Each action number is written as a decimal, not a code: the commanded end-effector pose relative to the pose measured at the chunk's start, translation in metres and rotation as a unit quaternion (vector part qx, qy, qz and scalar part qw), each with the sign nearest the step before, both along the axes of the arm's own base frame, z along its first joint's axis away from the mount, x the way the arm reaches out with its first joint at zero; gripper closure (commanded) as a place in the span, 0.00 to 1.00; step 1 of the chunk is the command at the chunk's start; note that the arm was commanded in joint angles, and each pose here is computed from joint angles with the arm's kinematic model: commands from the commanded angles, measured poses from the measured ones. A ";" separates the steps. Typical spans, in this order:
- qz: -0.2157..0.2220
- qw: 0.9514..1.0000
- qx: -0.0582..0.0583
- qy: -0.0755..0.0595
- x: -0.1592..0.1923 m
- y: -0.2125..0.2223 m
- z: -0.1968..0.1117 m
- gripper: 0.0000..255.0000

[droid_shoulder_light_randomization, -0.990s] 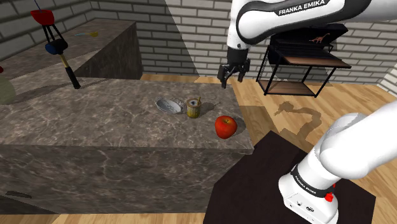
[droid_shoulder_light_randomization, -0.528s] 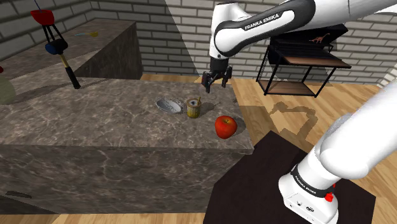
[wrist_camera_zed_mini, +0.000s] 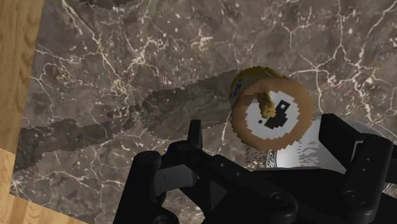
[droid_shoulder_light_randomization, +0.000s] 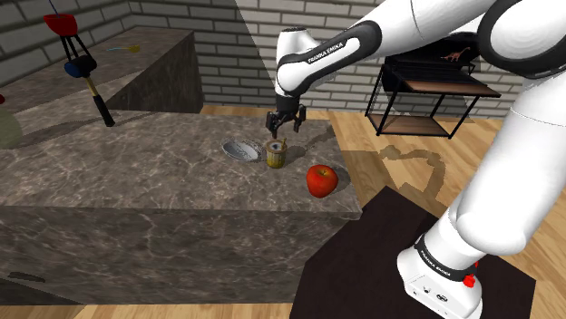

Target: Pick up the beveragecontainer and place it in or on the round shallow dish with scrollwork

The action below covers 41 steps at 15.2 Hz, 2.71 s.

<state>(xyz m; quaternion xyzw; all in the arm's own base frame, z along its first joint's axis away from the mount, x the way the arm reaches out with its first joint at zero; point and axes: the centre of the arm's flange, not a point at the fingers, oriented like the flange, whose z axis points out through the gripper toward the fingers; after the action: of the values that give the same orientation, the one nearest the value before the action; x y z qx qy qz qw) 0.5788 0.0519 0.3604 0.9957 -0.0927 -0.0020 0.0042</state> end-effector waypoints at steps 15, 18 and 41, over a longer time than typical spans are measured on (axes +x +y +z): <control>-0.002 1.000 0.007 -0.004 0.043 0.011 -0.075 0.00; -0.002 1.000 0.007 -0.004 0.043 0.011 -0.075 0.00; -0.002 1.000 0.007 -0.004 0.043 0.011 -0.011 1.00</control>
<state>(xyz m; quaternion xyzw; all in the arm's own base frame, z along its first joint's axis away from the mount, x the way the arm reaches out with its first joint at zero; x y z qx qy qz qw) 0.6214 0.0643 0.3439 0.9955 -0.0947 0.0010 -0.0032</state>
